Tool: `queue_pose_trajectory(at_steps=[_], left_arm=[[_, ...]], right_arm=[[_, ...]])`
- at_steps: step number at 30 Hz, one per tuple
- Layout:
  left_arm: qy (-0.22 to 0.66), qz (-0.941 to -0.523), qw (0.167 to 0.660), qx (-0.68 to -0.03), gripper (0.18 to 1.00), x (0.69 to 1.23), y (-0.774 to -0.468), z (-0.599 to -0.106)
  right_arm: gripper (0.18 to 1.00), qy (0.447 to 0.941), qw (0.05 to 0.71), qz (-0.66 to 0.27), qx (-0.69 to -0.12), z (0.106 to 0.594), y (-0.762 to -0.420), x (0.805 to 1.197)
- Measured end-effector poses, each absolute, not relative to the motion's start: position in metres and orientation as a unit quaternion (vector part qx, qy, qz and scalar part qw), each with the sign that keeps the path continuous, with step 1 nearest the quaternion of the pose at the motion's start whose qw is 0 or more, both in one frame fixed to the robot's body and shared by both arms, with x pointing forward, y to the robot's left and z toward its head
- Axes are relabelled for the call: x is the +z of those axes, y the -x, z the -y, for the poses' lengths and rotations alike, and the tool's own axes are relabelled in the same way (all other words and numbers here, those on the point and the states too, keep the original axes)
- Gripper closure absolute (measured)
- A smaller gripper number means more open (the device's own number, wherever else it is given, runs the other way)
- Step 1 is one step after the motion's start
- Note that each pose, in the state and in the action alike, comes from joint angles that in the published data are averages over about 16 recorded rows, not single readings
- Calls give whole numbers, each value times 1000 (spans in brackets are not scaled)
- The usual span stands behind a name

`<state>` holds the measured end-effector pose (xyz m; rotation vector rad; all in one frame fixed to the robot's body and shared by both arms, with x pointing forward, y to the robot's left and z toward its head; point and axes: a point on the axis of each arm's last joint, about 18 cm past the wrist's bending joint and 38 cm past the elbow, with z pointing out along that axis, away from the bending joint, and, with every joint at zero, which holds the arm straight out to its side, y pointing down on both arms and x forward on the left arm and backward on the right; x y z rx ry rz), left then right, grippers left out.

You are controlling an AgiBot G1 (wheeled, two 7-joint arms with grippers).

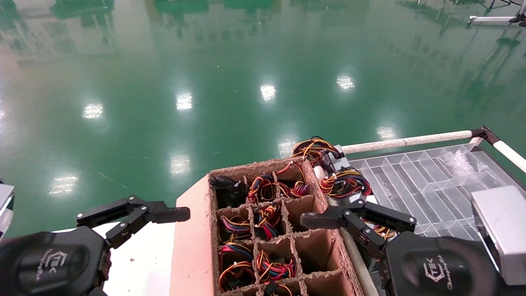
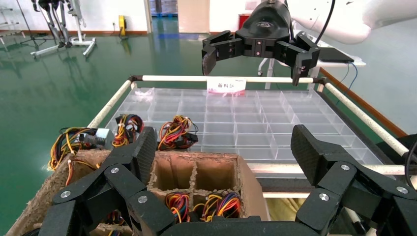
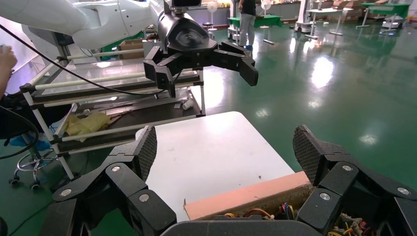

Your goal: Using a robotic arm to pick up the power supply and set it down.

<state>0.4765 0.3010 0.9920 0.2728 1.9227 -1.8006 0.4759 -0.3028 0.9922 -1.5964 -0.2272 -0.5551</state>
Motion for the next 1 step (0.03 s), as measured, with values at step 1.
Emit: queue_pose_trajectory(at_steps=[1], left_arm=[[-100, -704, 244, -659, 184, 992, -476, -301]], right_arm=[[178, 705, 658, 102, -244, 302, -475, 992]])
